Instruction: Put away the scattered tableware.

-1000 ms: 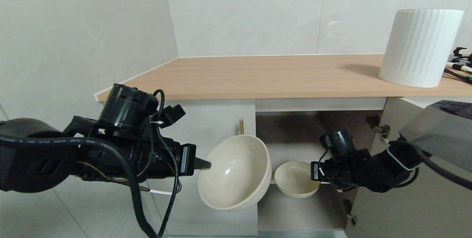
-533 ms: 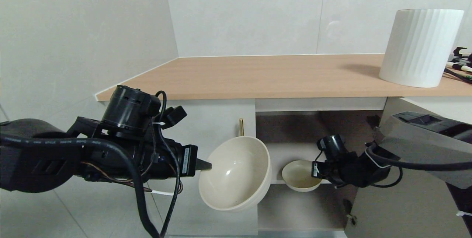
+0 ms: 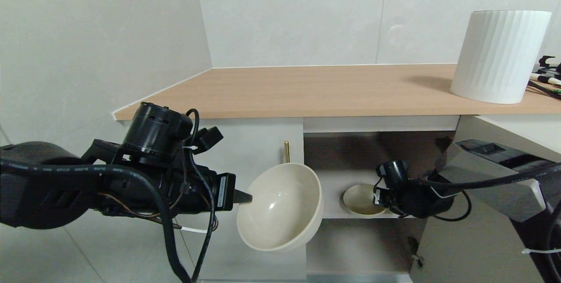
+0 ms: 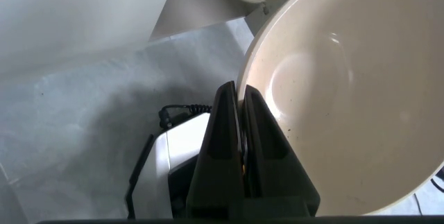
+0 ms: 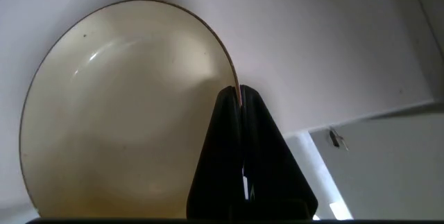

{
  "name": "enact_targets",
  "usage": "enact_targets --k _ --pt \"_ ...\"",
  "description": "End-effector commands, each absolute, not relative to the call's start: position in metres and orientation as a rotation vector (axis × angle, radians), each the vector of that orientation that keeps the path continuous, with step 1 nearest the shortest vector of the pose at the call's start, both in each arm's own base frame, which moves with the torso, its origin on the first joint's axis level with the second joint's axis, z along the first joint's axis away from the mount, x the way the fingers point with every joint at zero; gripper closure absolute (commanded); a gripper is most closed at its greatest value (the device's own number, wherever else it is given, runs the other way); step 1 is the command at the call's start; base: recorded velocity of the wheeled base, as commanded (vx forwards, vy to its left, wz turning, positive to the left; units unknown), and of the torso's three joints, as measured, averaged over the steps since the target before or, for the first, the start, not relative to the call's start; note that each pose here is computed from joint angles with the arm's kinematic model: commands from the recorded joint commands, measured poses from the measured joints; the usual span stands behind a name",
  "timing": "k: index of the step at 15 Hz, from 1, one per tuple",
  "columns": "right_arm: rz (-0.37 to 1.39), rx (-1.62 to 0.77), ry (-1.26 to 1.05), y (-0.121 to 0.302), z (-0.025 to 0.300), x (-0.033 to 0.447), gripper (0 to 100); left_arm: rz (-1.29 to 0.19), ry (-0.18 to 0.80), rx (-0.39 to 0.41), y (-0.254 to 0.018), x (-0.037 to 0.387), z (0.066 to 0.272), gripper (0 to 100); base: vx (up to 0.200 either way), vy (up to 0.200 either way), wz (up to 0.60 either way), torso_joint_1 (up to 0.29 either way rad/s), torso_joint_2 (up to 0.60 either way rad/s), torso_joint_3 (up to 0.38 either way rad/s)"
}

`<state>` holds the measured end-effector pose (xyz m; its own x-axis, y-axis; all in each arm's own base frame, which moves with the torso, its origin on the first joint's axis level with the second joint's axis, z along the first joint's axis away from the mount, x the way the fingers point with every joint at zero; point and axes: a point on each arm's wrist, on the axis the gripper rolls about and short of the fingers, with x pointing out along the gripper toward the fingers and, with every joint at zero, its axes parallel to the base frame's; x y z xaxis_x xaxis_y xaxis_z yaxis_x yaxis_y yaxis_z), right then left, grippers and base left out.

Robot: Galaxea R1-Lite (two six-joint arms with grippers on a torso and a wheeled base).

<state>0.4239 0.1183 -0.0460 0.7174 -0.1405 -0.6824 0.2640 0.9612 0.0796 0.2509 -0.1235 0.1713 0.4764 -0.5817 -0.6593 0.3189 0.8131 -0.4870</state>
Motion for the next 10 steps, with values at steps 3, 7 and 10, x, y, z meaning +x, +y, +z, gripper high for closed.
enact_targets --k 3,7,10 --pt "-0.245 0.201 0.706 0.120 -0.048 0.434 100 -0.561 0.922 -0.318 -0.124 0.251 0.171 100 0.000 0.000 0.00 0.000 0.00 0.000" --pt "-0.274 0.200 0.687 0.116 -0.051 0.441 100 -0.565 0.925 -0.316 -0.125 0.250 0.171 100 0.000 0.000 0.00 0.000 0.00 0.000" --pt "-0.284 0.199 0.670 0.117 -0.053 0.448 100 -0.567 0.925 -0.315 -0.125 0.250 0.171 100 0.000 0.000 0.00 0.000 0.00 0.000"
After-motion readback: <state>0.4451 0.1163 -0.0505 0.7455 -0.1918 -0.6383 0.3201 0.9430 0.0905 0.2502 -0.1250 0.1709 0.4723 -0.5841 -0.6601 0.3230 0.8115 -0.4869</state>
